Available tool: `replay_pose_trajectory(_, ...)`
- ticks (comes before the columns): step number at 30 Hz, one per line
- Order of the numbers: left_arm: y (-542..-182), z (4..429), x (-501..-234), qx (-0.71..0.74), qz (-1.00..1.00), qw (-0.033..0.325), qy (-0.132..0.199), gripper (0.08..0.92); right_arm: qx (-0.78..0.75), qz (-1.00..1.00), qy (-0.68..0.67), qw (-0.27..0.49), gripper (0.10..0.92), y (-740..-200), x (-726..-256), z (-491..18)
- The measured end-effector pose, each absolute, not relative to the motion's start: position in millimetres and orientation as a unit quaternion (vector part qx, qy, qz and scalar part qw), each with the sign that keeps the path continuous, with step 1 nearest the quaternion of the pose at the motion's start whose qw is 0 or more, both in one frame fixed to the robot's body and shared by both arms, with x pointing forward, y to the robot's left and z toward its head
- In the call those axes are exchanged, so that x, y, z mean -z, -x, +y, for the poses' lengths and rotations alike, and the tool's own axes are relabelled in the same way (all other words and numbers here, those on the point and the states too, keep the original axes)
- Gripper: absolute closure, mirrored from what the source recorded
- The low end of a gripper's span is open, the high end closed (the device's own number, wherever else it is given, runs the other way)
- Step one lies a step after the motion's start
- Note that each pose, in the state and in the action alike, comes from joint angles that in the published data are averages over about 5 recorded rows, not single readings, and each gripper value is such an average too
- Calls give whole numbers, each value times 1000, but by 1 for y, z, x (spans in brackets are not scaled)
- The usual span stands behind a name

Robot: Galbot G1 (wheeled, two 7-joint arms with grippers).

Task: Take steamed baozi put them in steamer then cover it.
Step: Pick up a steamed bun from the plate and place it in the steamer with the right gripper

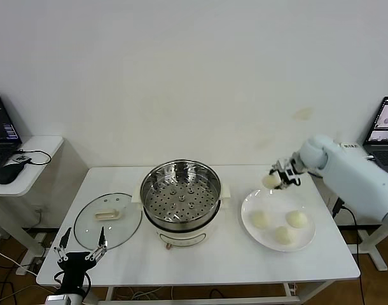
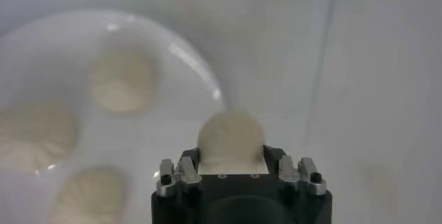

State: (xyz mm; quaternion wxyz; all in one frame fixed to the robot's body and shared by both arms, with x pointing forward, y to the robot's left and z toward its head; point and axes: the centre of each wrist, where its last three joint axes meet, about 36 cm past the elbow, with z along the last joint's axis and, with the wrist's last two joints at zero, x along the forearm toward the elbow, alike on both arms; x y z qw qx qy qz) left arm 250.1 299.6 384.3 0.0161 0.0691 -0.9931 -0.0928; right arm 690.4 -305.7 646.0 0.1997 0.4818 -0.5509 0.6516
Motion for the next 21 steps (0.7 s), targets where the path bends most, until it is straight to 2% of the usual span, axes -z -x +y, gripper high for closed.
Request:
replay_pose_trajectory(5,-251,303,-385,91,-993,15,-71,177,-667,-532,-502,140,428,-690,-691,-256)
replay_pose_trajectory(9,-251,305,-385,90,-993,15,-75,177,-678,-503,-527,97,428,-687,-704,-208)
replay_pose_trajectory(15,-252,305,-385,85,-993,12,-79,177,-697,-443,-562,49,428,-682,-698,-141)
replay_pose_trajectory(21,-253,306,-387,82,-993,8,-85,177,-720,-375,-583,12,428,-678,-669,-92)
